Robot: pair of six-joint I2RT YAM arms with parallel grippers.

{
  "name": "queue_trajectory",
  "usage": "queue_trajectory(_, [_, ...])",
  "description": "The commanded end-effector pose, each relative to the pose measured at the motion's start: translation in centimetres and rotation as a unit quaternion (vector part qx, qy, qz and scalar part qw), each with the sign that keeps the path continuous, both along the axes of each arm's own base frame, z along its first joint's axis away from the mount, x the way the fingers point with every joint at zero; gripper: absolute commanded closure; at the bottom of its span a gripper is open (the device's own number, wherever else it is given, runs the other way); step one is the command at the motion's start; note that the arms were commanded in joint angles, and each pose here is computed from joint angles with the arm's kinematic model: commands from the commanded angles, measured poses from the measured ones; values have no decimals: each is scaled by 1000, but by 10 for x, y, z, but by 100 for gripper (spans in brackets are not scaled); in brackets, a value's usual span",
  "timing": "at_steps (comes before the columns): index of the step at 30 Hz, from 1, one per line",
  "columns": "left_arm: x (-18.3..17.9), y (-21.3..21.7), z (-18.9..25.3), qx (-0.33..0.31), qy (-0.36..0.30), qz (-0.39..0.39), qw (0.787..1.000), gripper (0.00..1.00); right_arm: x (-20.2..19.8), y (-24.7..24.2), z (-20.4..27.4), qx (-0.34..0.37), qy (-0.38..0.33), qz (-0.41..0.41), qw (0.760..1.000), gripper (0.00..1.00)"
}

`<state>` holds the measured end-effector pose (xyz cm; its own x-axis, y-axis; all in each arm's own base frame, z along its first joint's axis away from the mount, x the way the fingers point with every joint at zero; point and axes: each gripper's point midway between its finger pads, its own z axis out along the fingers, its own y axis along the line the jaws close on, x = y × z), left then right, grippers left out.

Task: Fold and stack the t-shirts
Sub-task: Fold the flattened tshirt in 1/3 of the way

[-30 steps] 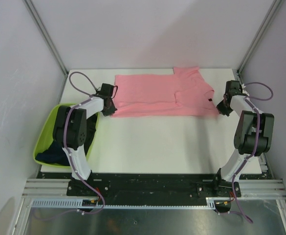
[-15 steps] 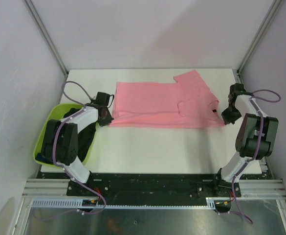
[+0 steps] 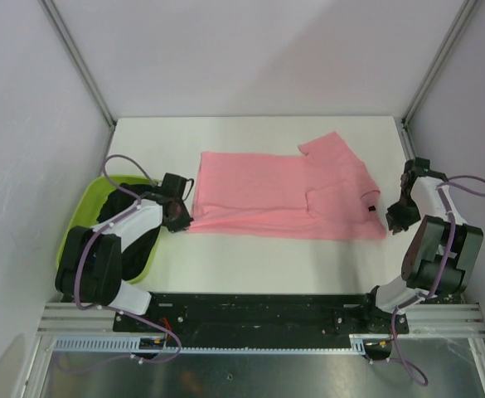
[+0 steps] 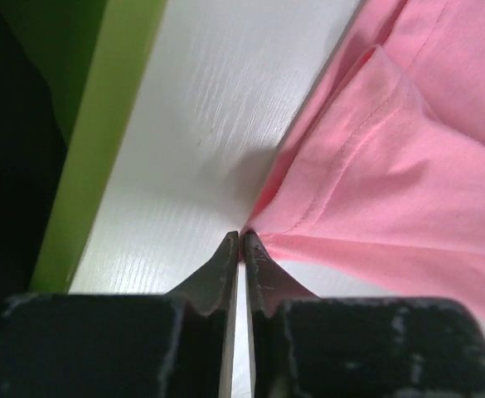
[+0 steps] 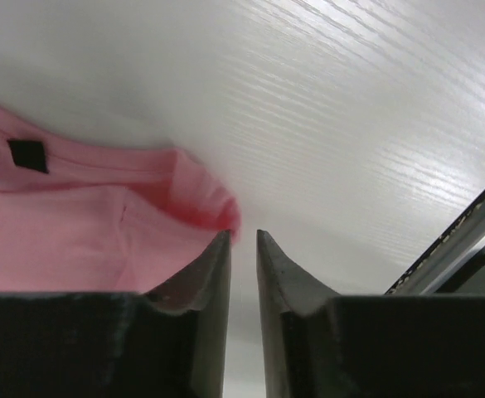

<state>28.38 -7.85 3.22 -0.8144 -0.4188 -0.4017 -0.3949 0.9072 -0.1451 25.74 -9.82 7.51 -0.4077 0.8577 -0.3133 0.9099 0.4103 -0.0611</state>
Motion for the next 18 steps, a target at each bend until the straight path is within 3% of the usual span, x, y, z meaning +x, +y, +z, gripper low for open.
queue_trajectory(1, [-4, -4, 10, -12, -14, -2, 1000, 75, -7, 0, 8, 3, -8, -6, 1000, 62])
queue_trajectory(4, [5, -9, 31, -22, -46, -24, 998, 50, -2, 0, 16, 1, -29, 7, 1000, 38])
queue_trajectory(7, [21, -16, 62, -29, -87, -49, 995, 43, 14, 4, 31, -10, -71, 40, 997, 32])
queue_trajectory(12, [53, -29, 89, -31, -116, -85, 989, 52, 46, 30, 58, -35, -139, 113, 983, 30])
queue_trajectory(18, [79, -44, 67, -9, -79, -120, 990, 66, 72, 76, 64, -19, -181, 184, 966, 30])
